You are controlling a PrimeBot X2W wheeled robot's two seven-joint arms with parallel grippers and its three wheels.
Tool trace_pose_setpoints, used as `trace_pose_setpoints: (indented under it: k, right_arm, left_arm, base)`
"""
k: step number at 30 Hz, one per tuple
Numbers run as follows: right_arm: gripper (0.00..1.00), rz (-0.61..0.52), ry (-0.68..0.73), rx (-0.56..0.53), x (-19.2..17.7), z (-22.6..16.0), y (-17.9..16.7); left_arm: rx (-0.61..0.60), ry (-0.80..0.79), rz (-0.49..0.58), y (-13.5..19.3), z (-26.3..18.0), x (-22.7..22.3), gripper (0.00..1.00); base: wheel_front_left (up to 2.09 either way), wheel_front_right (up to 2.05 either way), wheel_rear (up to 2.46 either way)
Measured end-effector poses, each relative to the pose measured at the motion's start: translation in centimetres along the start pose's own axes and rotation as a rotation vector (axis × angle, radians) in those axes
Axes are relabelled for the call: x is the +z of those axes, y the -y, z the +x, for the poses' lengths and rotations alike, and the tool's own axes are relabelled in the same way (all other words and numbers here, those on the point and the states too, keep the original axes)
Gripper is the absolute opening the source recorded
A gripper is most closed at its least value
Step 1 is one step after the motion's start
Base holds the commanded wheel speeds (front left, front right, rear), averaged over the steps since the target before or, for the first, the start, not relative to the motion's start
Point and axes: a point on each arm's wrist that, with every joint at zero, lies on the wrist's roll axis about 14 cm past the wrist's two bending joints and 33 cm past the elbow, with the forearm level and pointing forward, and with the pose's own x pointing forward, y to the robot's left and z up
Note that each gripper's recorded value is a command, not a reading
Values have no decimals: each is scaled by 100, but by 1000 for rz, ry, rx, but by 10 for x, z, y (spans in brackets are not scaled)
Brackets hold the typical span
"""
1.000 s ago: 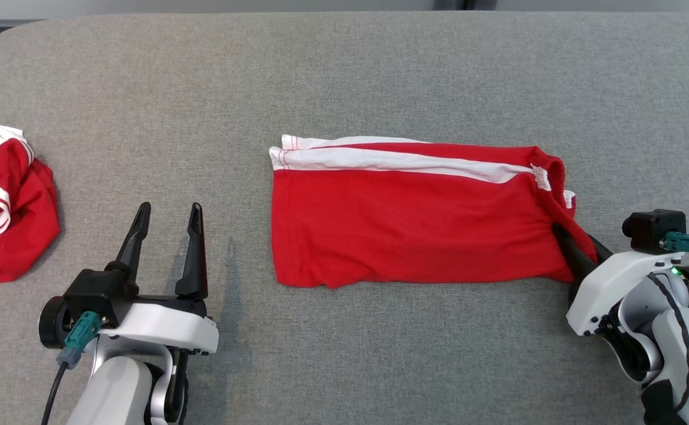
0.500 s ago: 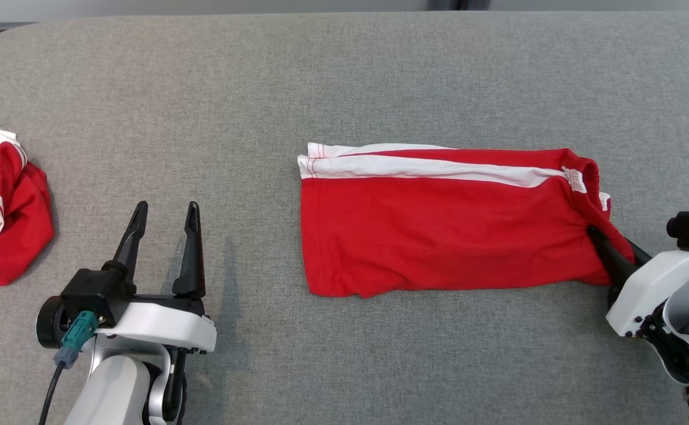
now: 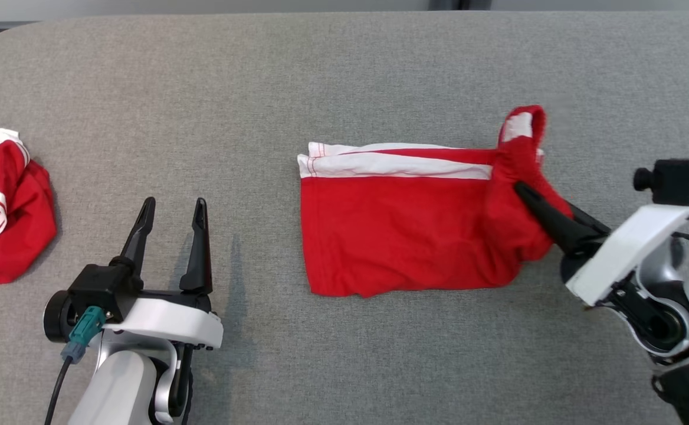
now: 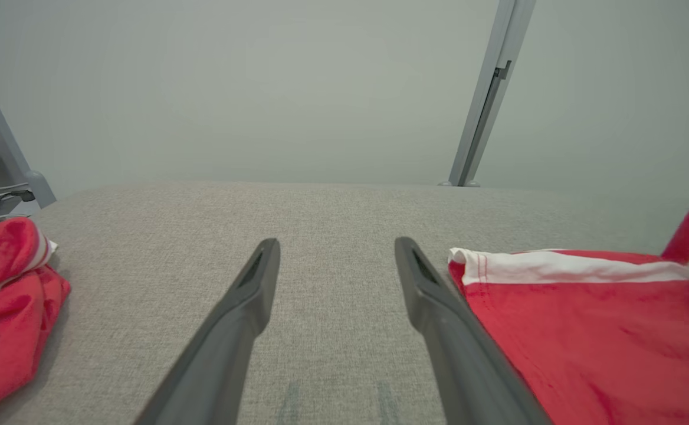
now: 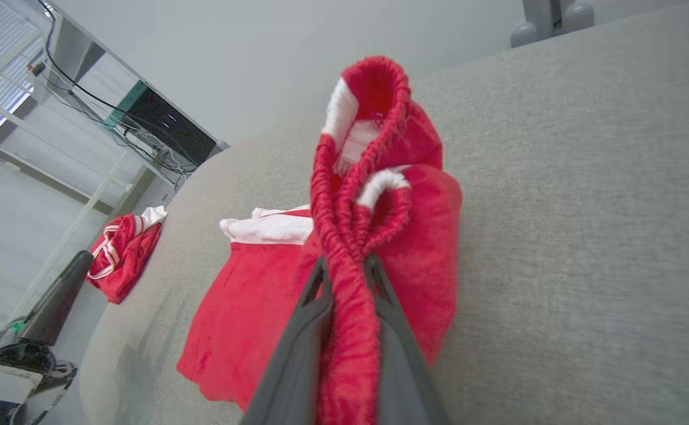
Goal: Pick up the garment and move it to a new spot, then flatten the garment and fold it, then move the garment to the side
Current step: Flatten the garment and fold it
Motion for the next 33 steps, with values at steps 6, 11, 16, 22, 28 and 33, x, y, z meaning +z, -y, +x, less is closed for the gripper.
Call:
trace_pose_setpoints:
  k: [6, 11, 16, 22, 28, 33]
  right_arm:
    - [0, 168, -47, 187, -5, 30, -59]
    - [0, 194, -136, 264, -26, 55, -90]
    - [0, 184, -223, 305, -53, 75, -111]
    - [0, 176, -269, 320, -74, 89, -122]
    - [100, 112, -224, 337, -72, 90, -128]
    - [100, 2, -72, 348, -47, 85, -129]
  left_arm:
    - [14, 1, -2, -5, -2, 1, 100]
    - [37, 6, -5, -11, -2, 2, 100]
    - [61, 0, -8, -18, -6, 0, 100]
    - [78, -3, -11, -22, -8, -1, 100]
    - [79, -3, -13, -22, -7, -2, 100]
    - [65, 4, -14, -17, -4, 0, 100]
  base:
    - [0, 0, 0]
    - [0, 0, 0]
    - [0, 0, 0]
    - [0, 0, 0]
    - [0, 0, 0]
    - [0, 0, 0]
